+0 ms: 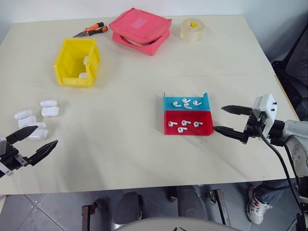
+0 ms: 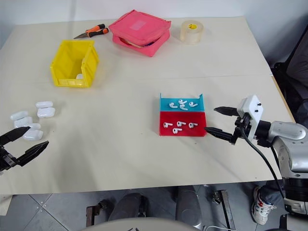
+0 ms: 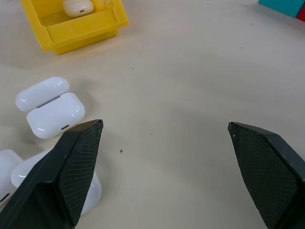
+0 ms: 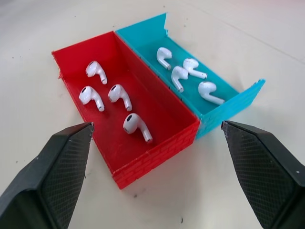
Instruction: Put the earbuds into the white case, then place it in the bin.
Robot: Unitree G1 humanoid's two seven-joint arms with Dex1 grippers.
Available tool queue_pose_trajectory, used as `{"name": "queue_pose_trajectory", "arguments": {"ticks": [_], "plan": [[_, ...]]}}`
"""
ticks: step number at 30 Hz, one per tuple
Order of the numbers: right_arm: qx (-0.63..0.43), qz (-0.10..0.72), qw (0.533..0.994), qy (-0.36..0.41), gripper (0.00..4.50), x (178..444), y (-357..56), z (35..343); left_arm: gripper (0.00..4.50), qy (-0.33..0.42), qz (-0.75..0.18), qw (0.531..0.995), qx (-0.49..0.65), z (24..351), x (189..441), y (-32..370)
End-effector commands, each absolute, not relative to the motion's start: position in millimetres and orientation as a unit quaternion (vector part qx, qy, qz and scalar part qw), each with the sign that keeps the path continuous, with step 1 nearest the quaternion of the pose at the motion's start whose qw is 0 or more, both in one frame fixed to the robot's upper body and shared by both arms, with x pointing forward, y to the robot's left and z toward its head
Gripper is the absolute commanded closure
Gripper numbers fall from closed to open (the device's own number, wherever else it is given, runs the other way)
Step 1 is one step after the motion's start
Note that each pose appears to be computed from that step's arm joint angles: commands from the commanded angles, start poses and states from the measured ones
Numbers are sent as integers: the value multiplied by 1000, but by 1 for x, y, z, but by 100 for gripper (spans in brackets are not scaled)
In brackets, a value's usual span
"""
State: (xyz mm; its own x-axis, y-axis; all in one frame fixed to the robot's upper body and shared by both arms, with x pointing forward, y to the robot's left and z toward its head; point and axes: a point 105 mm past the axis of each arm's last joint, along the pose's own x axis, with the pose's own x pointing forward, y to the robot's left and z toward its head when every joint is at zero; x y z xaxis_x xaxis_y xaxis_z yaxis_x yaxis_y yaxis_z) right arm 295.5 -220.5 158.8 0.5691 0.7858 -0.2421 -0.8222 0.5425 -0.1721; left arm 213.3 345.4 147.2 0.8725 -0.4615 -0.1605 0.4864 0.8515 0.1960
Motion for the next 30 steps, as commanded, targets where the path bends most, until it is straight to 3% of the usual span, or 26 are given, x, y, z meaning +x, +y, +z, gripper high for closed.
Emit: {"name": "queue_pose_trajectory", "arguments": {"ticks": [1, 8, 16, 21, 30], "plan": [[-140, 467, 873, 28, 0, 297, -212, 179, 2, 12, -234, 964, 130, 167, 216, 343], [-138, 489, 861, -5, 0, 305, -191, 194, 2, 2, -220, 967, 132, 172, 216, 340], [-130, 489, 861, -48, 0, 330, -166, 211, 2, 41, -156, 979, 120, 171, 195, 351], [-88, 557, 820, -101, 0, 321, -151, 223, 2, 78, -107, 985, 111, 166, 162, 365], [-97, 614, 777, -98, 0, 325, -144, 220, 2, 158, -19, 983, 91, 145, 112, 386]]}}
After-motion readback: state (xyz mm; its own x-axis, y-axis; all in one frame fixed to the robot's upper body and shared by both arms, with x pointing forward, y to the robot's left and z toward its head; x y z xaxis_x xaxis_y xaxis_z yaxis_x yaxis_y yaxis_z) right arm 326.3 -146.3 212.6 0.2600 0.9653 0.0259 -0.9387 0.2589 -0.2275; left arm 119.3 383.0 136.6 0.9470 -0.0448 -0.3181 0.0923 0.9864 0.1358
